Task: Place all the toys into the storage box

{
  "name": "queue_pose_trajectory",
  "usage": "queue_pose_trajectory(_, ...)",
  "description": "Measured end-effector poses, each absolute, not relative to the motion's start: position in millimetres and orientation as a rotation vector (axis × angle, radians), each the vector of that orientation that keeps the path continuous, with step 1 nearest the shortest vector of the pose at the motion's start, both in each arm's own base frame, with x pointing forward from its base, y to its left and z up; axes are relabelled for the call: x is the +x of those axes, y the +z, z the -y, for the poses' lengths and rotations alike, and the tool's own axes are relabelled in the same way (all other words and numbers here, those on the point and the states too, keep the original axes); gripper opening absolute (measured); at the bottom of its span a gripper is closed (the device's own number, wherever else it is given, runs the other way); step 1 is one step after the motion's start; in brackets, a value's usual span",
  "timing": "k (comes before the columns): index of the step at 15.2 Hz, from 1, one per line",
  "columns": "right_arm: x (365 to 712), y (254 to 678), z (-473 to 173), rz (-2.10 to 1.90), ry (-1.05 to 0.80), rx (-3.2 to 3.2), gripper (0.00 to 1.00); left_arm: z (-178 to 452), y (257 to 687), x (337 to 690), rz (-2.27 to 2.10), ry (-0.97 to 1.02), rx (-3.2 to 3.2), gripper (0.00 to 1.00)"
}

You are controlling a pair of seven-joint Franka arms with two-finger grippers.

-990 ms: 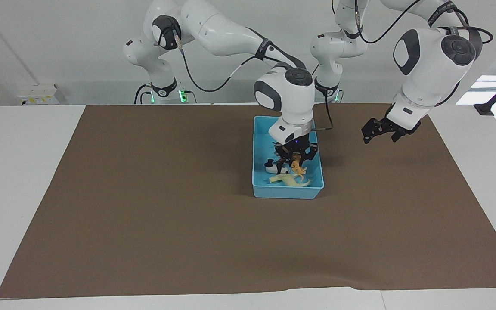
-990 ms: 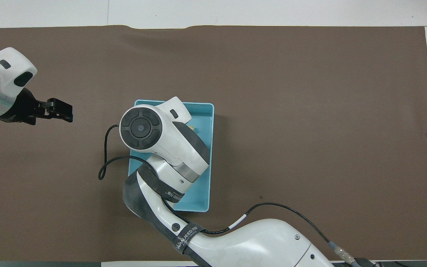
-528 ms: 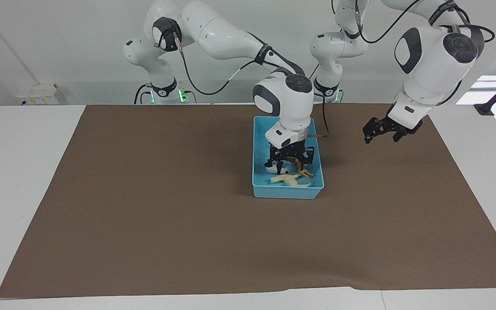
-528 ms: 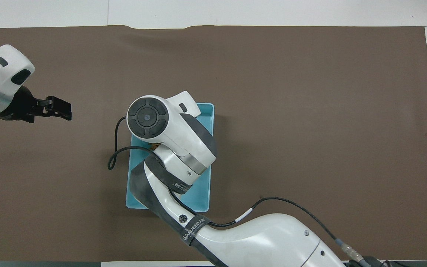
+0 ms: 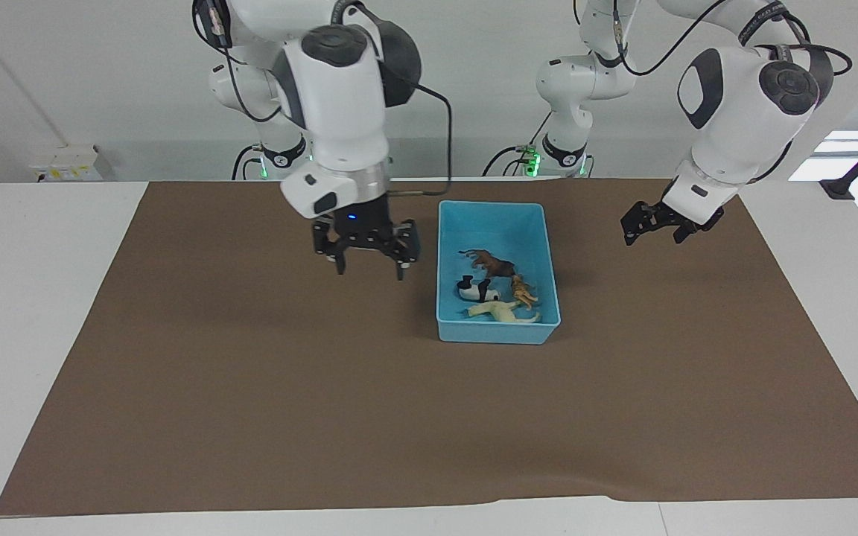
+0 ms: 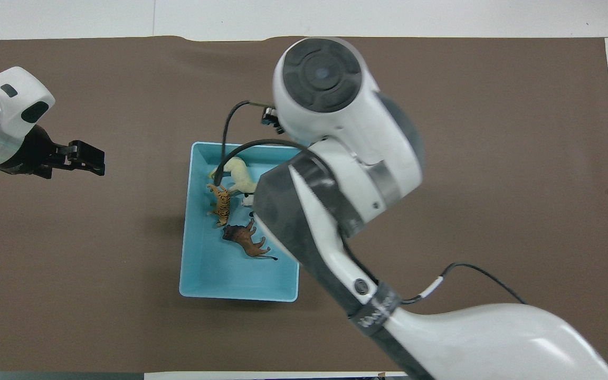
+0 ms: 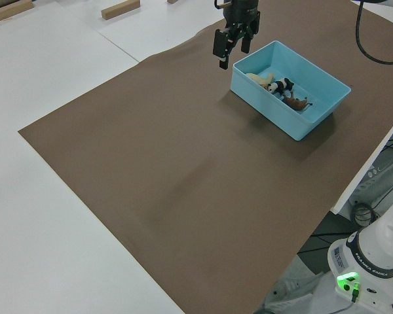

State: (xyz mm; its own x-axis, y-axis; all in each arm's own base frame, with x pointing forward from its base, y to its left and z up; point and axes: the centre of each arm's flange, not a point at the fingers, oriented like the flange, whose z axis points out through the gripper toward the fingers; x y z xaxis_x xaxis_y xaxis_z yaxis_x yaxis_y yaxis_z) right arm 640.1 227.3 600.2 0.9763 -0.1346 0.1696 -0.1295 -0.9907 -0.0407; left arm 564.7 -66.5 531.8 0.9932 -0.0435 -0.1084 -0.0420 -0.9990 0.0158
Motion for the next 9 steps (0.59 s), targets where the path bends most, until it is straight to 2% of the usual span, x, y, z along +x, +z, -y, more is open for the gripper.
queue_pose_trajectory(2,650,609,-165,-0.121,-0.263,-3.121,1.00,65,531,564,0.063,-0.180,3.124,1.00)
queue_pose_trajectory(5,652,609,-76,-0.067,-0.131,-3.167,1.00,60,531,564,0.055,-0.189,3.124,1.00)
queue_pose_trajectory(9,619,619,22,-0.058,0.024,-3.175,1.00,54,526,549,0.095,-0.246,3.122,1.00)
